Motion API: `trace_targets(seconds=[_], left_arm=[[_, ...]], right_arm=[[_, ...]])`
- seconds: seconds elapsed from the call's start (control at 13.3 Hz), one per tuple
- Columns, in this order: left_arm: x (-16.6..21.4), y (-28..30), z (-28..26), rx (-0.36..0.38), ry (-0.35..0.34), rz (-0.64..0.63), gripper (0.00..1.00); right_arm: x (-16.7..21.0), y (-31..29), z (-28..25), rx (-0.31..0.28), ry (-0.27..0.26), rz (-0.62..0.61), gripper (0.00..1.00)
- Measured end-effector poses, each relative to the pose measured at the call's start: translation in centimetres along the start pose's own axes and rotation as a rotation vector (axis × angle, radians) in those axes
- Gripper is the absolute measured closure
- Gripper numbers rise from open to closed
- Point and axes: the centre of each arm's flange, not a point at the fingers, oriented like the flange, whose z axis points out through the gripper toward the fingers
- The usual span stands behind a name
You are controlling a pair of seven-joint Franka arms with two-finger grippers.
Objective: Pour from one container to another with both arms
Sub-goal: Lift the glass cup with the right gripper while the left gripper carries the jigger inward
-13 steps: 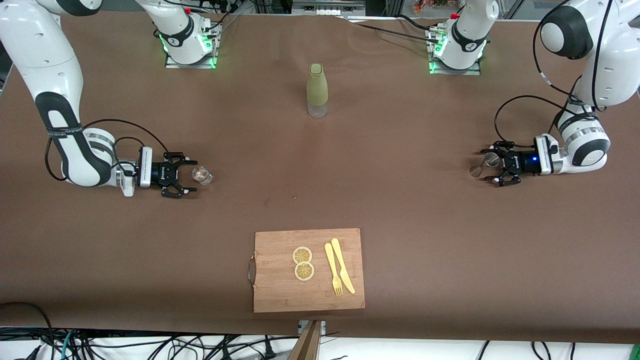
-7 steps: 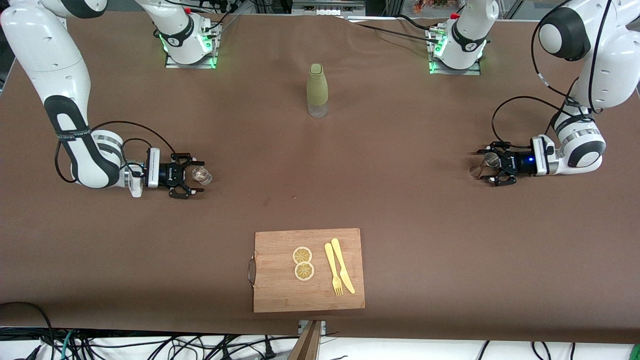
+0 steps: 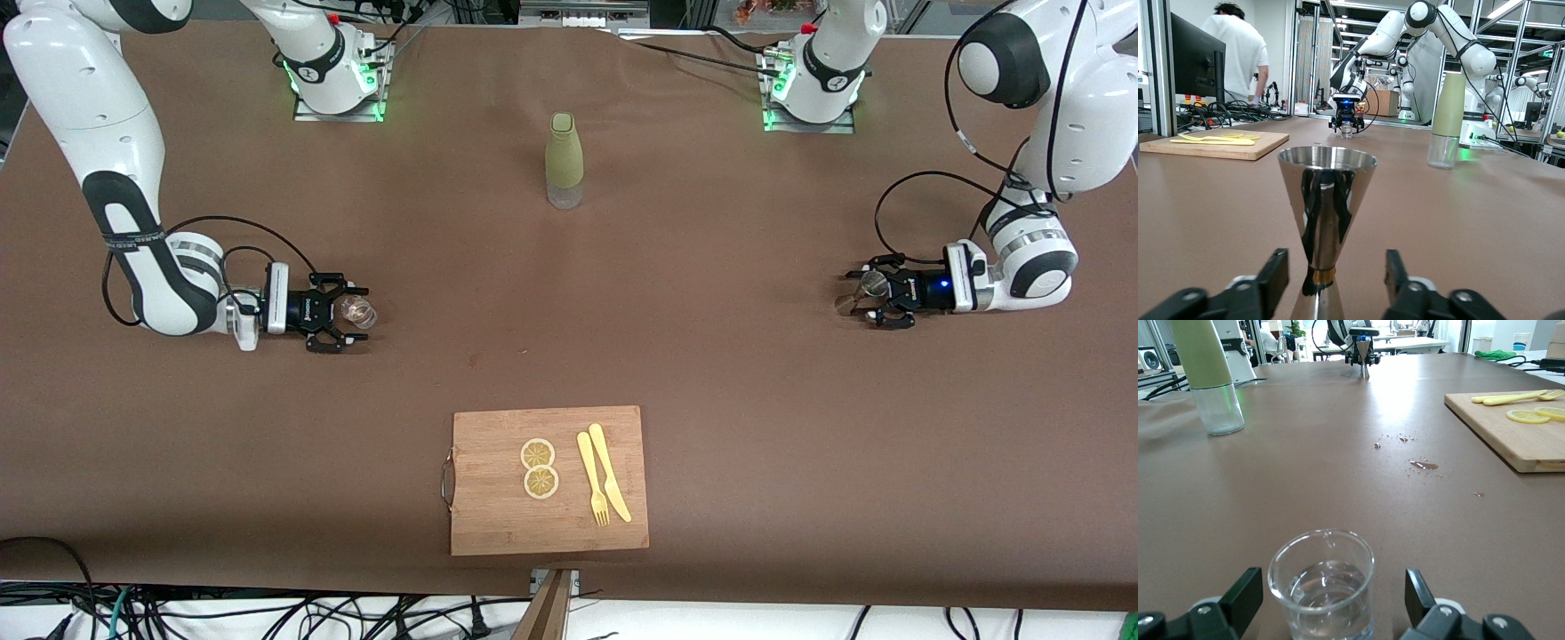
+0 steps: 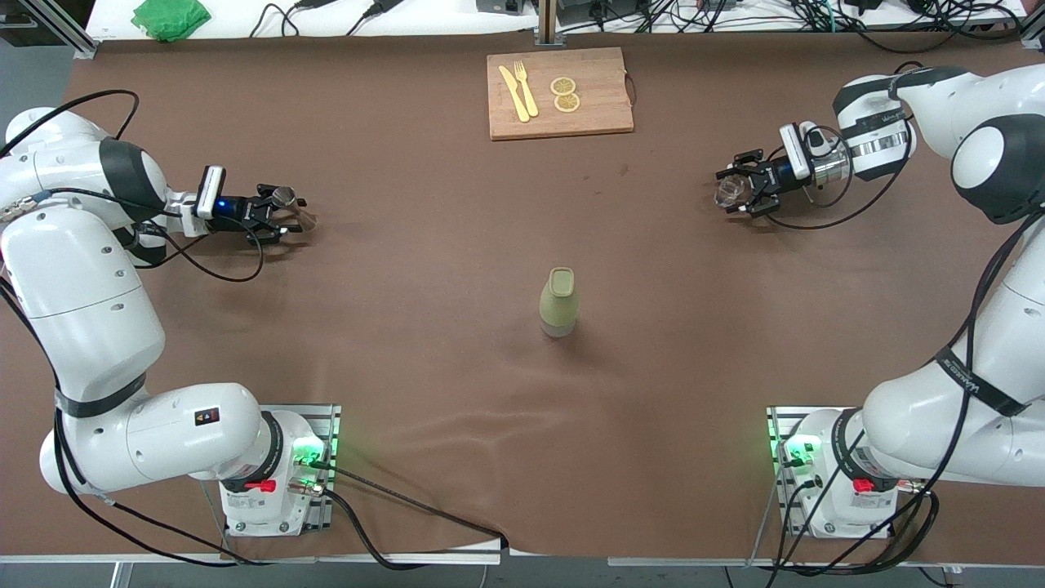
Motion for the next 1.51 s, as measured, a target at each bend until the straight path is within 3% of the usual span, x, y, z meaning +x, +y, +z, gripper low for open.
trace_targets(seconds=[0.15, 0.23, 0.3, 0.38, 0.45, 0.53, 1.05, 1.13, 1.43, 1.51], left_arm=[[0.1, -0.1, 0.0, 0.0, -0.001, 0.002, 0.66], [0.2, -0.2, -0.1, 0.001, 0.002, 0.006, 0.75], [0.3, -0.3, -0.1, 0.0, 0.002, 0.009, 0.78], [0.3, -0.3, -0.1, 0.0, 0.003, 0.01, 0.78], [0.3, -0.4, -0.1, 0.0, 0.003, 0.01, 0.78], [0.3, -0.4, -0.1, 0.0, 0.003, 0.011, 0.78], [1.3, -2.3, 2.3, -0.043, 0.014, 0.052, 0.78], [1.6, -2.9, 3.3, -0.058, 0.024, 0.06, 0.78], [2.8, -5.1, 10.7, -0.11, 0.092, 0.088, 0.78], [3.3, -5.7, 12.9, -0.11, 0.111, 0.096, 0.78]], right_arm=[[0.2, 0.1, 0.3, -0.001, 0.007, -0.002, 0.07], [0.3, 0.2, 0.4, -0.007, 0.012, 0.0, 0.17], [0.3, 0.2, 0.4, -0.012, 0.016, 0.002, 0.24], [0.3, 0.2, 0.5, -0.013, 0.019, 0.004, 0.25], [0.2, 0.2, 0.6, -0.013, 0.02, 0.005, 0.35], [0.2, 0.2, 0.7, -0.012, 0.021, 0.006, 0.39], [-0.6, -0.2, 1.3, -0.005, 0.027, 0.019, 0.44], [-0.6, -0.2, 1.3, -0.005, 0.027, 0.019, 0.56], [-0.6, -0.2, 1.3, -0.006, 0.027, 0.019, 0.67], [-0.6, -0.2, 1.3, -0.006, 0.027, 0.018, 0.75]])
